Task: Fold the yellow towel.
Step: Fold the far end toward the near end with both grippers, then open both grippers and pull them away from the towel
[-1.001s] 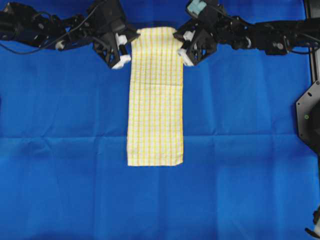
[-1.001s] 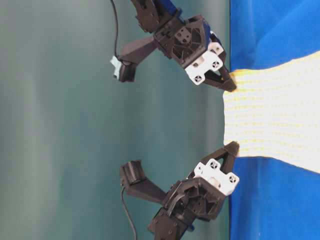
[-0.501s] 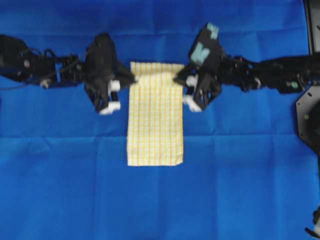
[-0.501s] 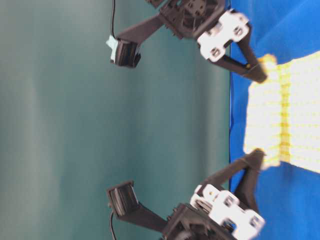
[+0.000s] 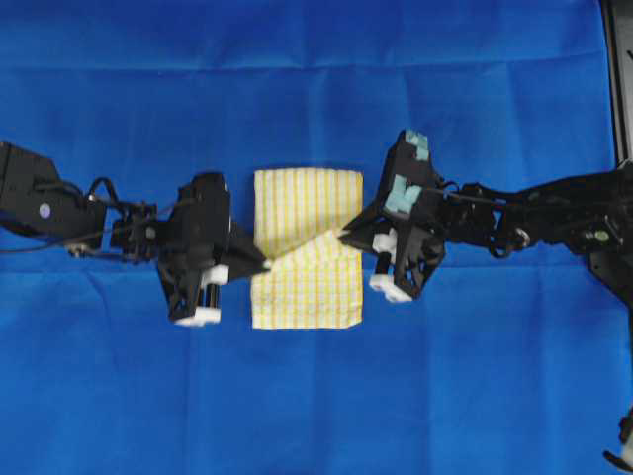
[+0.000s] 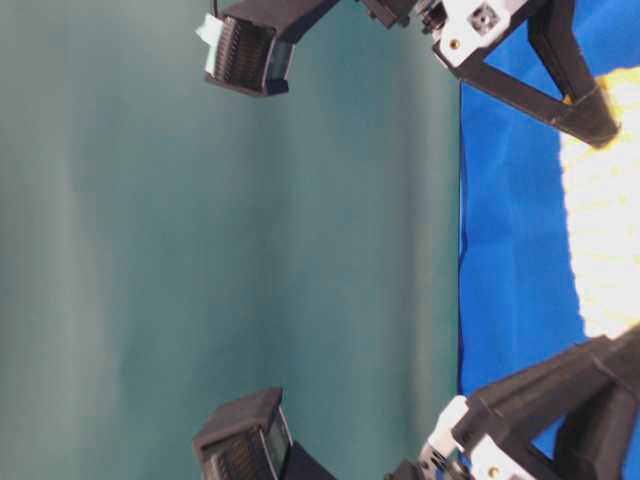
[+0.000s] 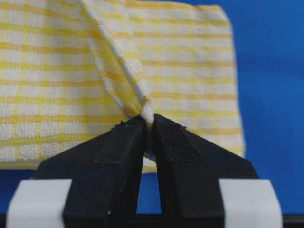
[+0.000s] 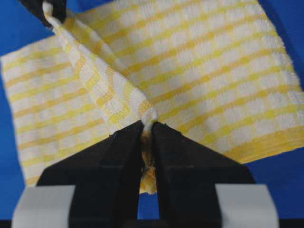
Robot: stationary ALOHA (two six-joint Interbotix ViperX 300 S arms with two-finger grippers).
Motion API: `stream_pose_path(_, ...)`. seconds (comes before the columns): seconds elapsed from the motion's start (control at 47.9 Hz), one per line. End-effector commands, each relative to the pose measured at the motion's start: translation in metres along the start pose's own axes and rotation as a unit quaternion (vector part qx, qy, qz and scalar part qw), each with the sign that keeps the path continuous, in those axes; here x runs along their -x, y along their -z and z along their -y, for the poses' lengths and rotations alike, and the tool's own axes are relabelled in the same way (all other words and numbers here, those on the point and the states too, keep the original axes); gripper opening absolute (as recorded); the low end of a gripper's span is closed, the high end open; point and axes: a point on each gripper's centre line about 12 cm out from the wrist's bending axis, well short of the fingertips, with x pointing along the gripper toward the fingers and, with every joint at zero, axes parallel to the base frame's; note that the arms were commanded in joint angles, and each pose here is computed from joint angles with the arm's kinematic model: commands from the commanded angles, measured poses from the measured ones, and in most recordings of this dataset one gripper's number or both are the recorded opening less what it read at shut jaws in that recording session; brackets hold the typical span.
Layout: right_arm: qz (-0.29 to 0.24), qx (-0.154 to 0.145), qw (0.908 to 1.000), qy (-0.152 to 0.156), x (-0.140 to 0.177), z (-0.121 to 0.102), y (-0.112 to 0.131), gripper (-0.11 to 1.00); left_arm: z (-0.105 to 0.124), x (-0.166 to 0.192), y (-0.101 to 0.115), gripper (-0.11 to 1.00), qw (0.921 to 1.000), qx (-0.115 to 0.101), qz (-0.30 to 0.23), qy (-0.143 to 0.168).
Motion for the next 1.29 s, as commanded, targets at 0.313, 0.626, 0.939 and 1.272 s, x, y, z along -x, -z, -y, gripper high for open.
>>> stream_pose_path(0.313, 0.003, 0.004, 0.9996, -0.029, 0.0, -0.029, 0.004, 0.07, 0.017, 0.001, -0.004, 0.05, 0.9998, -0.009, -0.003, 0.018)
stream_pose_path(0.626, -0.008, 0.016, 0.9992, -0.036, -0.008, -0.04, 0.012, 0.07, 0.02, -0.011, -0.004, 0.05, 0.9997, -0.01, -0.008, 0.02)
stream_pose_path(0.939, -0.005, 0.021, 0.9988, -0.045, -0.007, -0.048, 0.012, 0.39, 0.026, -0.01, -0.005, 0.29, 0.9995, -0.015, -0.006, 0.026)
stream_pose_path(1.272, 0.04, 0.046, 0.9952, -0.077, 0.043, -0.046, -0.005, 0.73, 0.03, 0.047, -0.034, 0.59, 0.9992, -0.02, -0.005, 0.033)
